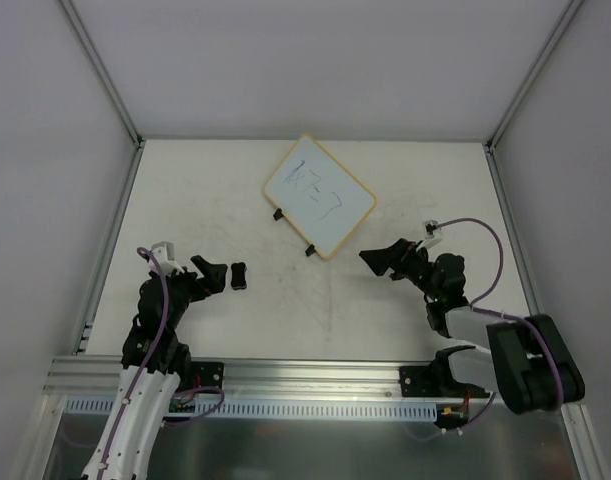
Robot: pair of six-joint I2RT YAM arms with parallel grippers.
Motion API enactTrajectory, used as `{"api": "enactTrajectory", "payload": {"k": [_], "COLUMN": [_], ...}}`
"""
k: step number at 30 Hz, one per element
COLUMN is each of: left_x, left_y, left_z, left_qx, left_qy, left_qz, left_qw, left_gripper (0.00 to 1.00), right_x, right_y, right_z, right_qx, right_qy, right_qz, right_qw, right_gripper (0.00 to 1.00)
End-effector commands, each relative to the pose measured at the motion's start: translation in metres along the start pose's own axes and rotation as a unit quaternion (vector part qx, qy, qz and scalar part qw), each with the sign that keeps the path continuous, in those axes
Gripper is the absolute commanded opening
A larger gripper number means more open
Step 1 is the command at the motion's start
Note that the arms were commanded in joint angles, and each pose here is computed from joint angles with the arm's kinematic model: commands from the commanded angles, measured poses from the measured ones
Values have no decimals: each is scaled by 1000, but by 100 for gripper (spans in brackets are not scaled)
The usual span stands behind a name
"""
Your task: Erase the whiteboard
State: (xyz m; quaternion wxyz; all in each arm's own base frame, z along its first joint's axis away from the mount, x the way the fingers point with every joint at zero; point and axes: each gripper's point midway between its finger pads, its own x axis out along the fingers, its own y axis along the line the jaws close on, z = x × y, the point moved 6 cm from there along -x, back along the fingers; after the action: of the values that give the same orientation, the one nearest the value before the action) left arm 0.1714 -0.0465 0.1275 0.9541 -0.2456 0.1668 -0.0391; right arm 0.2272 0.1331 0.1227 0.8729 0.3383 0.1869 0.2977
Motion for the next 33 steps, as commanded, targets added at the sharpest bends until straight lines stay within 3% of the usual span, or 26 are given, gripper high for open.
{"api": "enactTrajectory", "payload": {"k": [1, 10, 21, 25, 27, 33], "left_x": [-2, -1, -1, 1, 4, 11], "left_y": [-6, -5, -6, -6, -4, -10], "left_z": [15, 13, 11, 12, 11, 19], "left_qx": [-1, -3, -2, -3, -5, -8], "left_qy": [-23, -16, -11, 2, 17, 42], "left_qz": [-4, 0, -6, 3, 16, 31], "left_qw": [1000, 1000, 1000, 1000, 1000, 999], "left_gripper": [99, 99, 99, 99, 99, 99], "right_x": [17, 67, 108, 119, 123, 125], "right_y": [26, 29, 30, 24, 23, 17], "right_z": [34, 35, 55, 56, 55, 57], "right_qx": [-48, -99, -91, -86, -82, -74], "right_qy": [-86, -91, -108, -103, -101, -102], "right_qz": [94, 110, 117, 114, 114, 108], "right_qw": [991, 985, 983, 984, 985, 986], "right_gripper": [92, 87, 84, 75, 55, 40]}}
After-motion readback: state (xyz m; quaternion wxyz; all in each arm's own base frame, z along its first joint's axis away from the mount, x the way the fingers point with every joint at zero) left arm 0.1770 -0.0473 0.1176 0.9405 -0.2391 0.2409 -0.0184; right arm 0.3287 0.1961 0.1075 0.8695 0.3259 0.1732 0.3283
